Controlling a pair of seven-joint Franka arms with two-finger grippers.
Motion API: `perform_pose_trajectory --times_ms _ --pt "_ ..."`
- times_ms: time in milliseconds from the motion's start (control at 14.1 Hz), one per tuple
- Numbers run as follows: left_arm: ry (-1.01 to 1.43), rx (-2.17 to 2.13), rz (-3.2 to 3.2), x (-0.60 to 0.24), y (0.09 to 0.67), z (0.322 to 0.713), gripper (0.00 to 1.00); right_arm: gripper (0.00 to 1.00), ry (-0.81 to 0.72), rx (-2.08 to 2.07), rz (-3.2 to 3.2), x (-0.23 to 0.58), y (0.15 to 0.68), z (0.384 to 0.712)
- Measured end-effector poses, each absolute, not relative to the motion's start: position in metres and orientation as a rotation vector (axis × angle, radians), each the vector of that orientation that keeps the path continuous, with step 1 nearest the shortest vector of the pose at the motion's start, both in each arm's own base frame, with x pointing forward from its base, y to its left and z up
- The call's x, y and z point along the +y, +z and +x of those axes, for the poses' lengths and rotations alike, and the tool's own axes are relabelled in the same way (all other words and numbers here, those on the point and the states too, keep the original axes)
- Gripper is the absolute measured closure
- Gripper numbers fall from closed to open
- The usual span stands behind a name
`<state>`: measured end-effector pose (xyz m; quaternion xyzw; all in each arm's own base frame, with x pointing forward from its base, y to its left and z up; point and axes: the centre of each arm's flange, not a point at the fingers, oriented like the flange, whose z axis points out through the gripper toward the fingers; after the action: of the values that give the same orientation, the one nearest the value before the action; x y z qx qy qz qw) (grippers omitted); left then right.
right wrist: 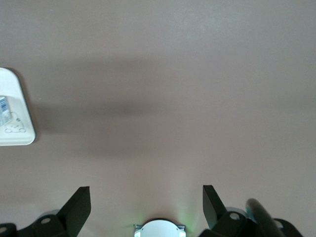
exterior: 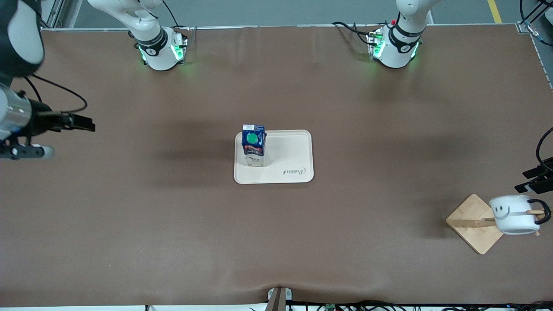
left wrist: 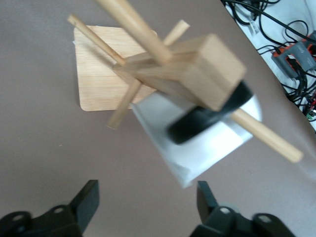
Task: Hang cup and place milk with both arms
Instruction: 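Open the left gripper and withdraw while the right gripper reaches the milk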
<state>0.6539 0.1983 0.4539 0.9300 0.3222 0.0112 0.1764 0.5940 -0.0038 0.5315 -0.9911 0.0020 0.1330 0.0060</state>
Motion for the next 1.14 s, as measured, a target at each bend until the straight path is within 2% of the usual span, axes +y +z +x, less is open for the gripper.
perform_pose_trajectory --times_ms 71,497,781,923,1135 --pt "0.04 0.896 2.638 0.191 0.459 0.656 0.0 0.0 0.406 0.004 -3.104 -0.003 0.531 0.597" --pt "0.096 0.715 2.832 0.128 0.511 0.655 0.0 0.0 0.374 -0.035 -3.023 0.021 0.542 0.596" --pt "0.102 0.562 2.989 0.083 0.537 0.648 0.0 0.0 0.391 -0.193 -3.028 0.087 0.537 0.593" --pt "0.084 0.498 3.044 0.064 0.545 0.645 0.0 0.0 0.403 -0.228 -3.028 0.099 0.514 0.602" --pt "0.062 0.443 3.101 0.049 0.554 0.641 0.0 0.0 0.298 -0.298 -3.028 0.112 0.49 0.623"
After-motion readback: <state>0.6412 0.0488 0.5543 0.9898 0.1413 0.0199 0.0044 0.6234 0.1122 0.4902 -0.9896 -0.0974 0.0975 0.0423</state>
